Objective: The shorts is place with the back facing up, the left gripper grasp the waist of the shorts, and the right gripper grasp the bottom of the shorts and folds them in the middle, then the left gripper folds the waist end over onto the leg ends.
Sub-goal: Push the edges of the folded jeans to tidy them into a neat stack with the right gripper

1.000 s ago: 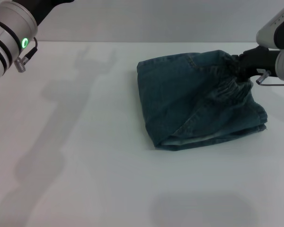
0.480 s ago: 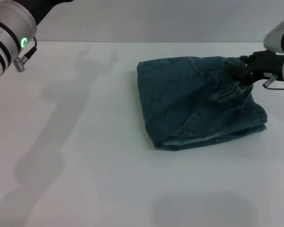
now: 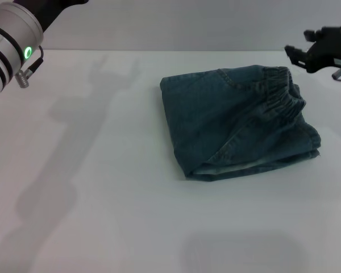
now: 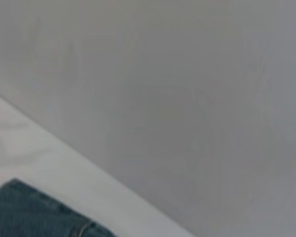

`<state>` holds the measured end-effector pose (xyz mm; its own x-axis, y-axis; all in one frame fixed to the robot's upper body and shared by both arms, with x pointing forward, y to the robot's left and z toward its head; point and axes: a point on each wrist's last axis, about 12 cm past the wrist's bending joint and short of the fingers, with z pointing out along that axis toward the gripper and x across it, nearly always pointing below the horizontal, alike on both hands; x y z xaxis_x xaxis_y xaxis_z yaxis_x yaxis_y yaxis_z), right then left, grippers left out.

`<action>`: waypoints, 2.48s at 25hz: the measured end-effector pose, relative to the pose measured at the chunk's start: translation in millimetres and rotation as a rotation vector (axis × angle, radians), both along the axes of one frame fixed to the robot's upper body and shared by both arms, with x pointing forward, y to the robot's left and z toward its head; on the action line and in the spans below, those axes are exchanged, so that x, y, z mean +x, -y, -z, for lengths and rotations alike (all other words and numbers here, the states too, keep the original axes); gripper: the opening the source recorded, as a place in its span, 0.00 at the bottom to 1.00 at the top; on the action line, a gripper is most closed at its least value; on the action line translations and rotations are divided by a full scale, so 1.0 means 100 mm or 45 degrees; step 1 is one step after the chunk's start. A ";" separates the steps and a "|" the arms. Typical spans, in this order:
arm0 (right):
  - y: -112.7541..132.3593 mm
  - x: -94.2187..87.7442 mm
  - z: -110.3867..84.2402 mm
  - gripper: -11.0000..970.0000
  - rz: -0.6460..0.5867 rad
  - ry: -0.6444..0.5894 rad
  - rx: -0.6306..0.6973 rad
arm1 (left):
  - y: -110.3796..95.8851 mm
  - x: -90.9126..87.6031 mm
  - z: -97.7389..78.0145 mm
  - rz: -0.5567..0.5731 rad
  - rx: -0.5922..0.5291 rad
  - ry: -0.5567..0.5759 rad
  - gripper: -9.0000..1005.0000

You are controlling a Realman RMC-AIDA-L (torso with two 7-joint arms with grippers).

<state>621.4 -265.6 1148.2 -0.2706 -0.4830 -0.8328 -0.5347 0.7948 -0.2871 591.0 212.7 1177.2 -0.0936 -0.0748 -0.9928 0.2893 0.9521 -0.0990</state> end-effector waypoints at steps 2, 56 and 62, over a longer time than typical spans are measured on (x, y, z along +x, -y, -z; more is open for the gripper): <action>-0.06 -0.02 -0.04 0.48 -0.041 0.000 0.001 | 0.00 0.00 -0.01 0.001 0.000 0.002 0.84; 0.20 -0.15 0.42 0.48 0.053 -0.346 0.103 | 0.13 0.13 -0.02 0.033 0.009 0.001 0.84; 0.19 -0.09 0.44 0.48 0.071 -0.337 0.085 | 0.11 0.13 -0.02 0.029 0.008 -0.002 0.84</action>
<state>612.4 -284.1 1104.0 -0.5076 -0.4075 -0.7591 -0.5389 0.8376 -0.0893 604.0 201.2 1178.8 -0.0964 -0.0667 -0.9931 0.3108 0.9458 -0.0937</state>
